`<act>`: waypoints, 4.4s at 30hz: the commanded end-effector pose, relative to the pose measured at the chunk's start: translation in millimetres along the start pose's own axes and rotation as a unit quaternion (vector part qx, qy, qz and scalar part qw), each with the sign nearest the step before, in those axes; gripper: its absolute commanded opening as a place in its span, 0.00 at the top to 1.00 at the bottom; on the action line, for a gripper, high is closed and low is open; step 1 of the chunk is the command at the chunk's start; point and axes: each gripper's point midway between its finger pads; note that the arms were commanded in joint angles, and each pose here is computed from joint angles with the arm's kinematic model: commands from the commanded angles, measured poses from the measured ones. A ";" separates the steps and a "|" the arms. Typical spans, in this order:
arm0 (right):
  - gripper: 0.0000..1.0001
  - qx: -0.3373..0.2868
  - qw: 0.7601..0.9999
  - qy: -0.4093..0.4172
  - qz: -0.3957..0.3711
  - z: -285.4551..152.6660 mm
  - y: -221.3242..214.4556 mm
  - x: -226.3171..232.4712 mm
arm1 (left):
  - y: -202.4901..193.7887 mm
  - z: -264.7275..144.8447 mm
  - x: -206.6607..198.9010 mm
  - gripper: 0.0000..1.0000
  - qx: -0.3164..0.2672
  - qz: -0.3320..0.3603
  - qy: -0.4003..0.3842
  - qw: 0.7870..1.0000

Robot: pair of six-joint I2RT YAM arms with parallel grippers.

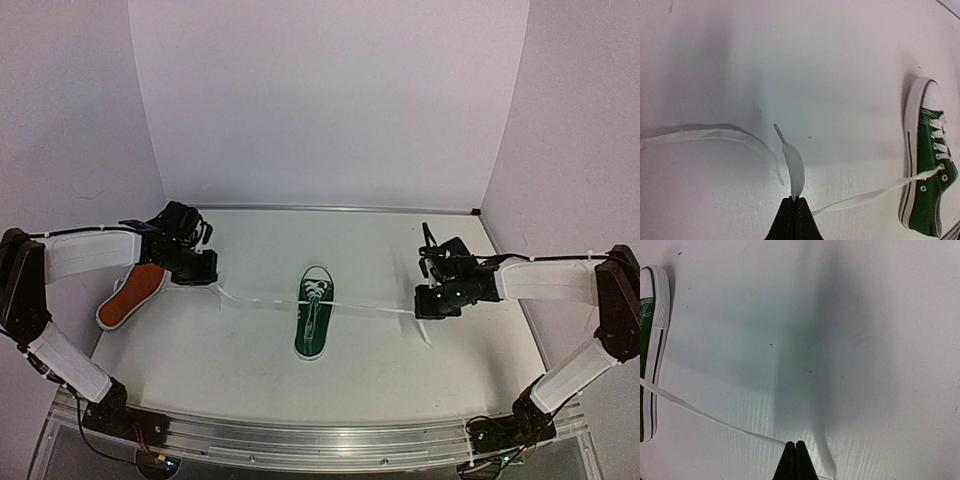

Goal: Tie the shoes

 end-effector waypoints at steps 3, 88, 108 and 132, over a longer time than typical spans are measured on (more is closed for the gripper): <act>1.00 -0.052 0.996 0.068 -0.005 -17.5 34.9 25.1 | 27.9 -49.2 -120.2 1.00 -0.082 0.116 -0.176 0.974; 1.00 -0.231 0.896 0.364 0.108 -90.8 127.0 116.5 | -40.7 16.8 -188.0 0.54 0.061 0.184 -0.290 0.937; 1.00 -0.316 0.841 0.418 0.133 -72.6 180.3 187.3 | -69.8 66.1 -187.3 0.57 0.141 0.132 -0.326 0.926; 1.00 -0.324 0.841 0.414 0.127 -29.2 181.3 199.7 | -56.8 62.7 -184.9 1.00 0.134 0.094 -0.351 0.922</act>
Point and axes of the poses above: each gripper's point midway between its finger pads, its own z axis out along the fingers, its own x axis along the line the jaws close on, y = z × x, and after that the axes turned 14 degrees about -z, right-handed
